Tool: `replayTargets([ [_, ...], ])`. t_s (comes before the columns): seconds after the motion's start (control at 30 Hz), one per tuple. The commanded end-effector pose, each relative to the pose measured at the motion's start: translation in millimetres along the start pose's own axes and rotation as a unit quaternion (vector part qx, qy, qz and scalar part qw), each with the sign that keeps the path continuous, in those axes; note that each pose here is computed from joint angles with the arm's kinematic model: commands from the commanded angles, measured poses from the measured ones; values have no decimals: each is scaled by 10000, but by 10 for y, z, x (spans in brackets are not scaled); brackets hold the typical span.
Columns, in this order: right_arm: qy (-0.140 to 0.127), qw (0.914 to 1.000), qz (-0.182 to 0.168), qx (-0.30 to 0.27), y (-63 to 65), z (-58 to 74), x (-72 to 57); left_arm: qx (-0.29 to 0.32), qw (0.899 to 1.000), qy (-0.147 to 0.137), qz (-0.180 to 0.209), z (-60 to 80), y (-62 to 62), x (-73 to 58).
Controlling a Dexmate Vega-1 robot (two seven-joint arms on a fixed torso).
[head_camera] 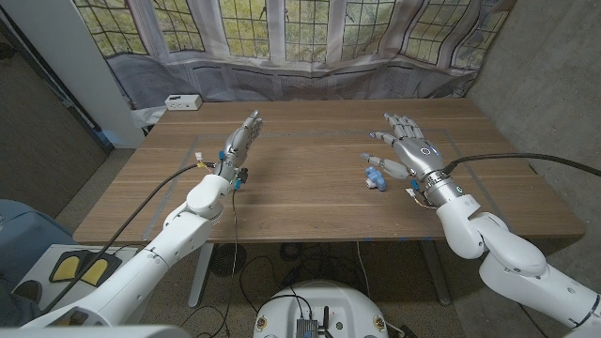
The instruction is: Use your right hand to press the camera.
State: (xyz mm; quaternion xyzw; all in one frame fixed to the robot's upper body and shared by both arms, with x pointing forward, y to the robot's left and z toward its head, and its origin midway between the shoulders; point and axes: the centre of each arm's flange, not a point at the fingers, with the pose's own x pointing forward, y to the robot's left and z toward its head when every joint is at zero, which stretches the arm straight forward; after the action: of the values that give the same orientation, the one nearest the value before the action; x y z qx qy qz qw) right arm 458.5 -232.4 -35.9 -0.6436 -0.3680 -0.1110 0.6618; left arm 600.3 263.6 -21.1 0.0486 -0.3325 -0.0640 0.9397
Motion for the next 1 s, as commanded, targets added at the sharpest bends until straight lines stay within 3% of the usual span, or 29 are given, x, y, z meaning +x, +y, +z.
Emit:
replayTargets([
  [0.03,56,9993,259,-246,-8,32,81,20,10000,-39,-46,29,6,18],
  [1.0,76,9953,786,-567,120,44,166,98,9999,-92,-70,127,10,21],
])
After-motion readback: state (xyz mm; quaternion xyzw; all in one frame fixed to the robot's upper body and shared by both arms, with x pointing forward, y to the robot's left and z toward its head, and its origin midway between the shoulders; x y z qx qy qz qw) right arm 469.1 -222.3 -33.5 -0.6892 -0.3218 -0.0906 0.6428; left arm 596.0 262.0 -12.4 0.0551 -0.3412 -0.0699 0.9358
